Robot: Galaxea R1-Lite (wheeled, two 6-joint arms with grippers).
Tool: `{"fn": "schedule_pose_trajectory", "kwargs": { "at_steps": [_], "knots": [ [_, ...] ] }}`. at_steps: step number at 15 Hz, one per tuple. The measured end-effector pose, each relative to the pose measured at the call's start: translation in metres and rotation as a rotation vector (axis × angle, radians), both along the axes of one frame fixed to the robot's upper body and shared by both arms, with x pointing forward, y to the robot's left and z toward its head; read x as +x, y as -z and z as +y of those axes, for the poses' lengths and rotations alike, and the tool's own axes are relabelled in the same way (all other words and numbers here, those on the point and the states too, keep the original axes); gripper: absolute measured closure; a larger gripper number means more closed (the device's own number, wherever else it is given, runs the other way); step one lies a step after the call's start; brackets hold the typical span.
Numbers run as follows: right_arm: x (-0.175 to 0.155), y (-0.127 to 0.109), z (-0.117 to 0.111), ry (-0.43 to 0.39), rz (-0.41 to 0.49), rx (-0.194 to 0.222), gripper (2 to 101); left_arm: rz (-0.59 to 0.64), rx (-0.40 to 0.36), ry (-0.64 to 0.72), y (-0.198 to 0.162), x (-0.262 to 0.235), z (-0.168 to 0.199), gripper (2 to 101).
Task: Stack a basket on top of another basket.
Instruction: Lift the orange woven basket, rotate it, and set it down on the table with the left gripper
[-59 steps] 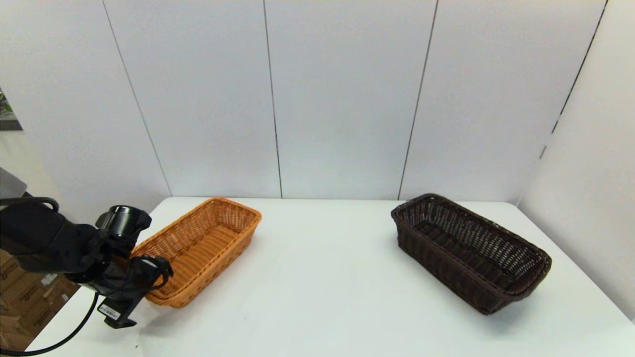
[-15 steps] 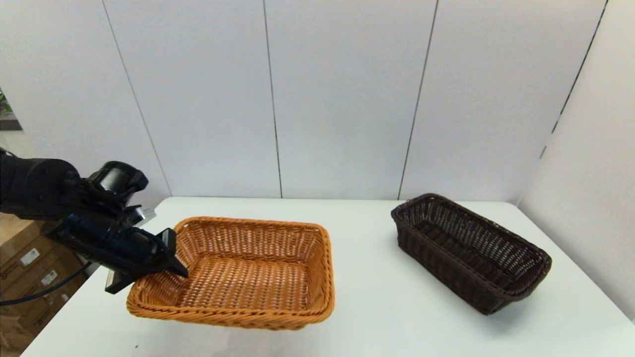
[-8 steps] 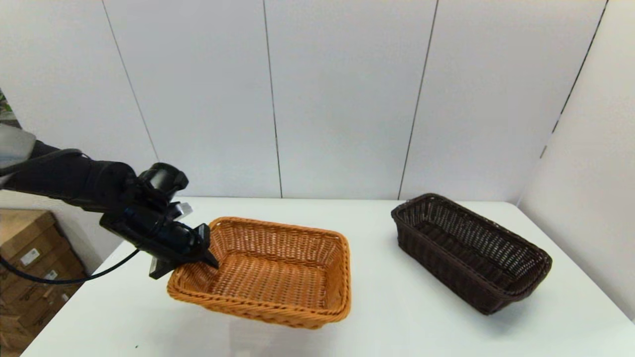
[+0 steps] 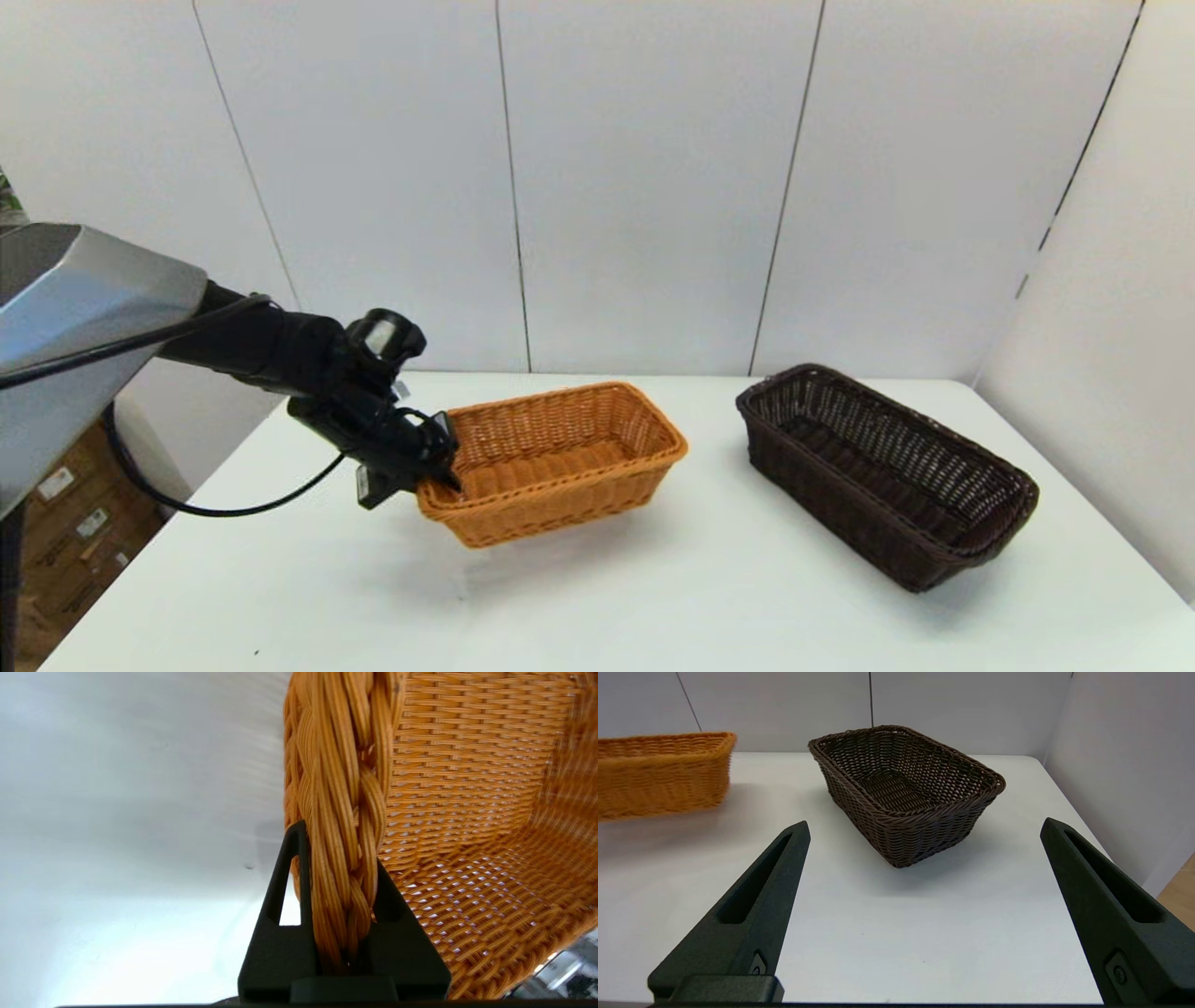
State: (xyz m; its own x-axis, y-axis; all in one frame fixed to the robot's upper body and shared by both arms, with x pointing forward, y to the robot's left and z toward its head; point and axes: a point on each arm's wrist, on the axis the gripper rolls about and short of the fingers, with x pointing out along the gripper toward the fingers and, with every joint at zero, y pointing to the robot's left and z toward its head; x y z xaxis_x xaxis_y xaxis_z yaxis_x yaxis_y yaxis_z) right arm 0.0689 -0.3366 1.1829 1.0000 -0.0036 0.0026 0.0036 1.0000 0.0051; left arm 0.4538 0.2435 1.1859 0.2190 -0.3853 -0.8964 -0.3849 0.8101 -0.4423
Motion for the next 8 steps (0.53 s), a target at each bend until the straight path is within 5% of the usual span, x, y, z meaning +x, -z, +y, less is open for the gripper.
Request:
{"fn": "schedule_pose_trajectory", "kwargs": {
  "at_steps": [8],
  "knots": [
    [0.000,0.000,0.000,-0.001,0.000,0.000,4.3,0.002,-0.014,0.083,-0.002,-0.009,-0.019,88.1]
  ]
}}
